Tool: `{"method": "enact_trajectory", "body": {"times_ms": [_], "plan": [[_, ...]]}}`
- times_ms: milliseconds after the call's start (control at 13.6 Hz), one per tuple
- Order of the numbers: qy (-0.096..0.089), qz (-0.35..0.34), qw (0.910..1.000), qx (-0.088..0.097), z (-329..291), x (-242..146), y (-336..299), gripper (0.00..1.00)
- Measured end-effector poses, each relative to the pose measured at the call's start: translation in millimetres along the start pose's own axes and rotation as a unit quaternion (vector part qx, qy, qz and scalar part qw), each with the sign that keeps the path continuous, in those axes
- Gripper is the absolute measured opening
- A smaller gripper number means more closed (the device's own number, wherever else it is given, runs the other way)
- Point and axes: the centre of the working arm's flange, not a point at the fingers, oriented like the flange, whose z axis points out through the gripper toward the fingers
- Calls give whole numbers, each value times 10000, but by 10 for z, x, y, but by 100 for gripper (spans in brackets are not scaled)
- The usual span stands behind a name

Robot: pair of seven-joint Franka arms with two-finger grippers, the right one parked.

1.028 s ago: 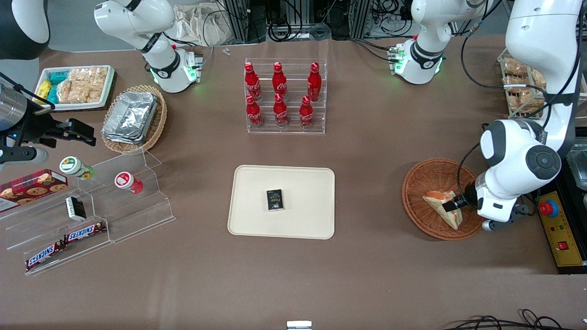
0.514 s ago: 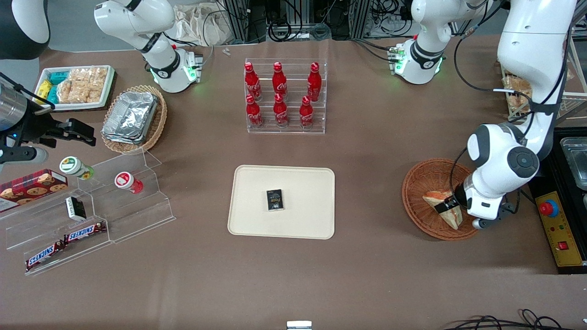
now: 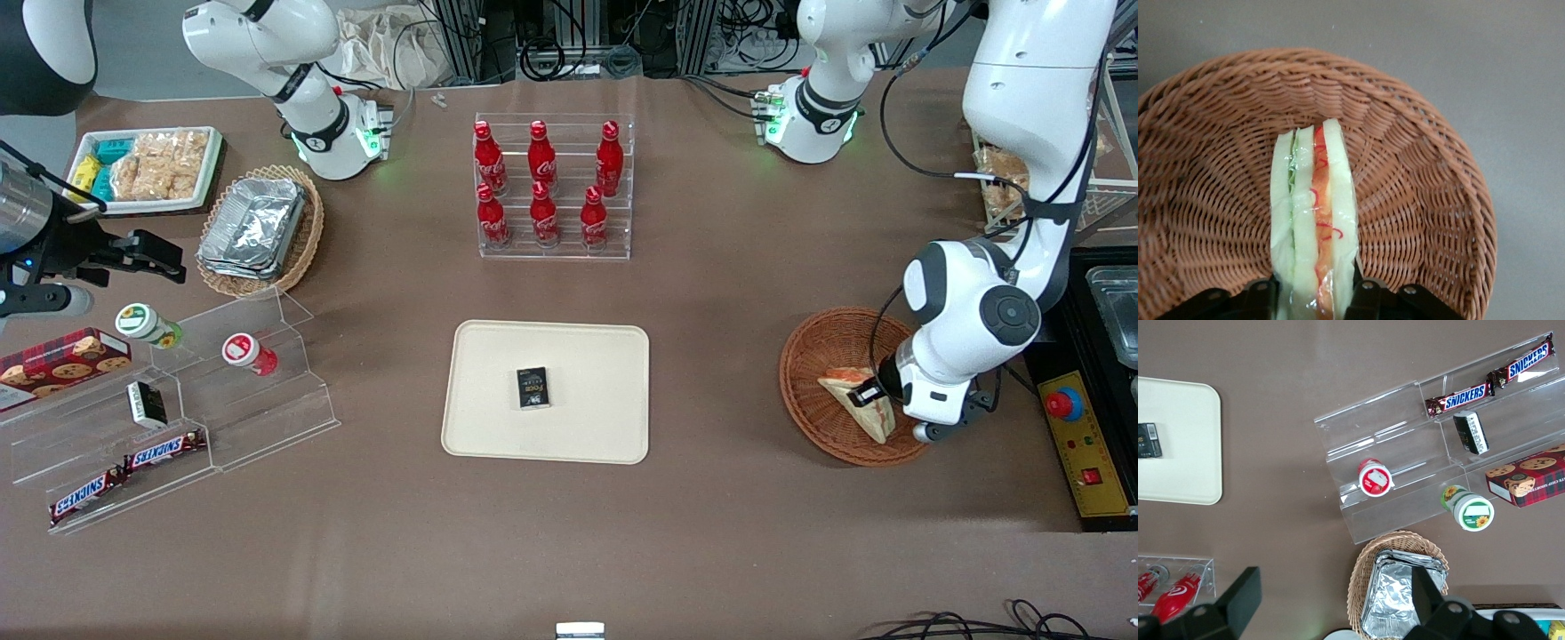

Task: Place sandwich from basket to tray
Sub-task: 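Close the left gripper on the sandwich's crust edge, then lift the sandwich and carry it over the cream tray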

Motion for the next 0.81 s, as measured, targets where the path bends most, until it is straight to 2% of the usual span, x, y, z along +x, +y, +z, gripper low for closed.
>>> {"method": "enact_trajectory", "body": {"times_ms": [220,367,807], "plan": [[-284,124,9993,191,-389,-70,133,19],[-454,286,9981,305,-782,-162,308,19],[-730,818,9929,466,-1857,-426,839,16]]}}
